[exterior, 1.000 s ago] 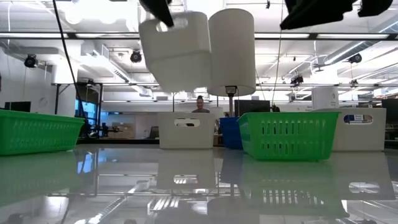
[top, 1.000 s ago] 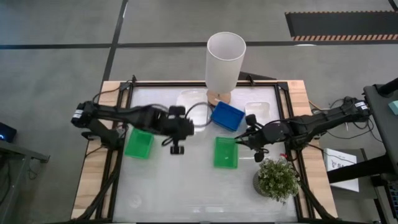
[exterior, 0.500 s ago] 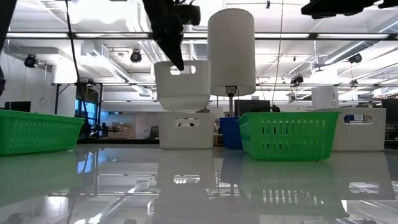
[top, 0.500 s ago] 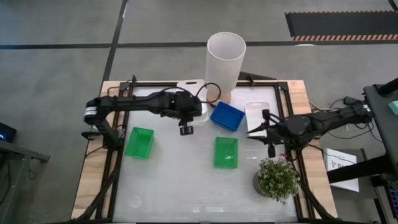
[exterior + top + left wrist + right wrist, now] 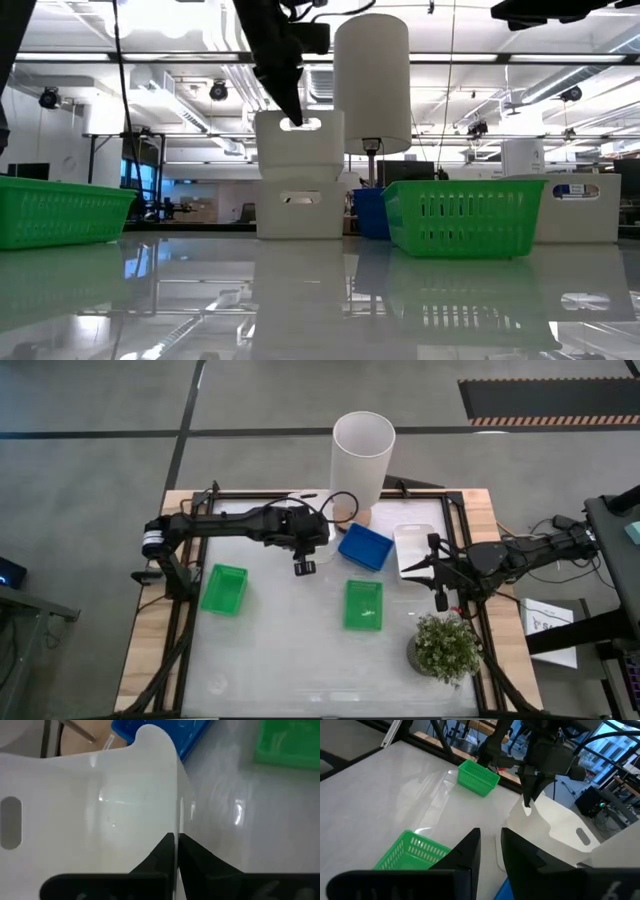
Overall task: Stack baskets by color
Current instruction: Stack the bottom white bin on top of the top white bin on the table, then stack the right green bin on top of the left green bin on the table
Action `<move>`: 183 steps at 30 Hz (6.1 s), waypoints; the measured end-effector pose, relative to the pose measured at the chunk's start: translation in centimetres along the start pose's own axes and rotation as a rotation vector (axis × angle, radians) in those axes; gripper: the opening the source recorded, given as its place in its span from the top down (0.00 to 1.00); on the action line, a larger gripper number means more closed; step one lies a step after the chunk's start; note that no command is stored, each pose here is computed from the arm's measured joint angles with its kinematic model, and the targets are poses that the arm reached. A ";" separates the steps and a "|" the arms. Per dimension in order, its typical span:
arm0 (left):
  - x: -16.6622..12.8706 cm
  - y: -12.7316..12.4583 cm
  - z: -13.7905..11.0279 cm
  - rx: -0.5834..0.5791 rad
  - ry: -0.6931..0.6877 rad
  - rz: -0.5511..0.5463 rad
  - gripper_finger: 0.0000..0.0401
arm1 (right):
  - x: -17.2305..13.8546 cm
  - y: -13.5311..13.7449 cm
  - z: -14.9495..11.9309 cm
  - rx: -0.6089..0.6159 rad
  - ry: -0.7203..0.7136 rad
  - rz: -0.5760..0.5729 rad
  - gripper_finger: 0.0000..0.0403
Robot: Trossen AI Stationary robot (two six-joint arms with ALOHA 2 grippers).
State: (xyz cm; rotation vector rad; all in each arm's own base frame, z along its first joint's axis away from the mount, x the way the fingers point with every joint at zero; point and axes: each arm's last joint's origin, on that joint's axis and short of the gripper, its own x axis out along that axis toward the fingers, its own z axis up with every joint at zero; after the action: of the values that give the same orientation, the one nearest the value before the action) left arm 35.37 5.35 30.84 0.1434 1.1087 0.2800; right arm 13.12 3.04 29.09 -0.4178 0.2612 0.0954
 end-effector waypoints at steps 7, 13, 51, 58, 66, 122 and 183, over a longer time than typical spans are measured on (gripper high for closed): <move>0.1 -0.1 0.1 -0.007 -0.016 -0.016 1.00 | 0.0 0.0 0.0 0.002 0.000 0.000 0.83; 0.2 0.0 0.0 -0.006 -0.010 0.005 1.00 | 0.0 0.0 0.0 0.002 0.000 0.000 0.83; 2.2 -0.4 -1.0 -0.040 0.002 0.031 0.86 | 0.0 0.0 0.0 0.002 0.001 0.000 0.83; 1.0 -1.6 -1.0 -0.011 -0.015 -0.004 0.71 | 0.0 0.0 0.0 0.017 0.003 0.000 0.83; -0.3 -5.0 -1.2 -0.001 -0.140 0.110 0.76 | 0.0 0.1 -0.2 0.014 0.016 0.005 0.83; -3.4 -11.3 -14.7 -0.142 -0.904 -0.137 0.94 | 20.4 6.5 2.0 0.445 0.941 0.419 0.62; 0.8 -19.0 -12.2 0.084 -0.997 -0.471 0.57 | 26.5 5.7 2.9 -0.257 0.320 0.987 0.98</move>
State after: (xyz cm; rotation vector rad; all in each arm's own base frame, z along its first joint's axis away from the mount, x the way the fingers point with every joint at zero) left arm 27.61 -12.88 19.90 0.0733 0.1398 -0.2563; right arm 38.50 10.46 22.27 -0.5276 0.7611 1.0436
